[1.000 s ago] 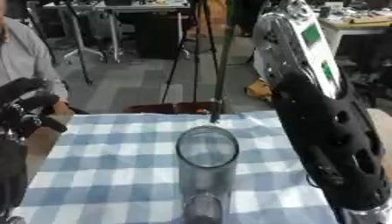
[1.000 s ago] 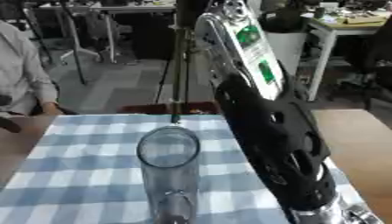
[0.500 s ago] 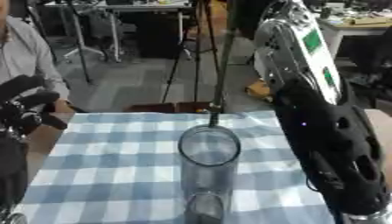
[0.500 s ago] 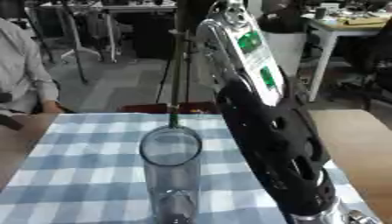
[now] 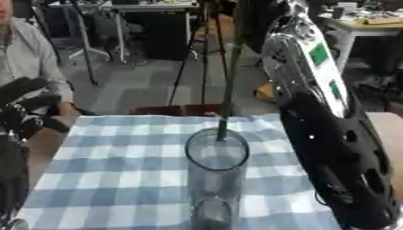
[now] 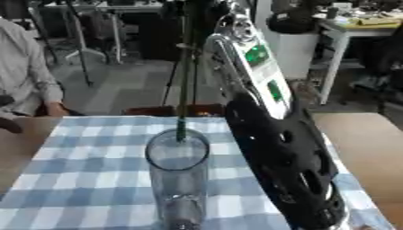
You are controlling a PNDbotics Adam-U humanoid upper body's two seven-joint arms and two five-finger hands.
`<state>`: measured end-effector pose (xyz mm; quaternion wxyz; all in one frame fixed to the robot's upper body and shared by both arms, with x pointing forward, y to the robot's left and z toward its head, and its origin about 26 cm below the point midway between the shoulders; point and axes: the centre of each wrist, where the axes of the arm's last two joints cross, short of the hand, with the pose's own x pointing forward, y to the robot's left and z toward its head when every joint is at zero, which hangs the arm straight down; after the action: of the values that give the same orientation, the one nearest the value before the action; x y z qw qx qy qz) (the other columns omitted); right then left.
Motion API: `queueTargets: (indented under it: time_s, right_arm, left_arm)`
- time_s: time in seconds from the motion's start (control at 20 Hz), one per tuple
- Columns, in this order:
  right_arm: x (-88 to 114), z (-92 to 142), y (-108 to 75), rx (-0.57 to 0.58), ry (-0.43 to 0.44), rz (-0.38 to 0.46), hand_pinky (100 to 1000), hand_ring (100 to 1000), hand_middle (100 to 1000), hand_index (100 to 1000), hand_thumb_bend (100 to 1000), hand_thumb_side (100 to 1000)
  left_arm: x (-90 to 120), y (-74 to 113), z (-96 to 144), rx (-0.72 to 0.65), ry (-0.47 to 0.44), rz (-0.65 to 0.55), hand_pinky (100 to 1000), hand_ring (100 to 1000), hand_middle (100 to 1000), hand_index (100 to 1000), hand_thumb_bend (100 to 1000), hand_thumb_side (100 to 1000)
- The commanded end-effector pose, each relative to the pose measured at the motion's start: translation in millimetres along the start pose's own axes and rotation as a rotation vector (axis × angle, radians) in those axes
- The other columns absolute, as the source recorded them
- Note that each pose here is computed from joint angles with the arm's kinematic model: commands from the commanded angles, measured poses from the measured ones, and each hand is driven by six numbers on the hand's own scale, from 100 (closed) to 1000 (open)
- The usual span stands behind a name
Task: Arrange flowers into the vase.
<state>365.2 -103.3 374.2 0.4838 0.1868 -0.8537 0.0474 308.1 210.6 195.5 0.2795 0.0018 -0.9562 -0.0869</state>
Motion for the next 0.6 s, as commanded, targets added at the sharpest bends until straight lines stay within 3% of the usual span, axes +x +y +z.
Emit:
queueTargets:
  time_s: [0.05,0.6]
  right_arm:
    - [8.5,1.6,2.3,0.019,-0.026,-0.006,218,322,100,100,100,153]
    - [-4.0,6.8,-4.2,0.026,0.014,-0.004,222,325,100,100,100,153]
  left_arm:
    - [5.5,3.3,-3.3,0.004,-0.022,-0.013,484,729,771,855,100,1000]
    - [5.7,3.2,-4.1,0.010,-0.026,-0.014,483,728,770,854,100,1000]
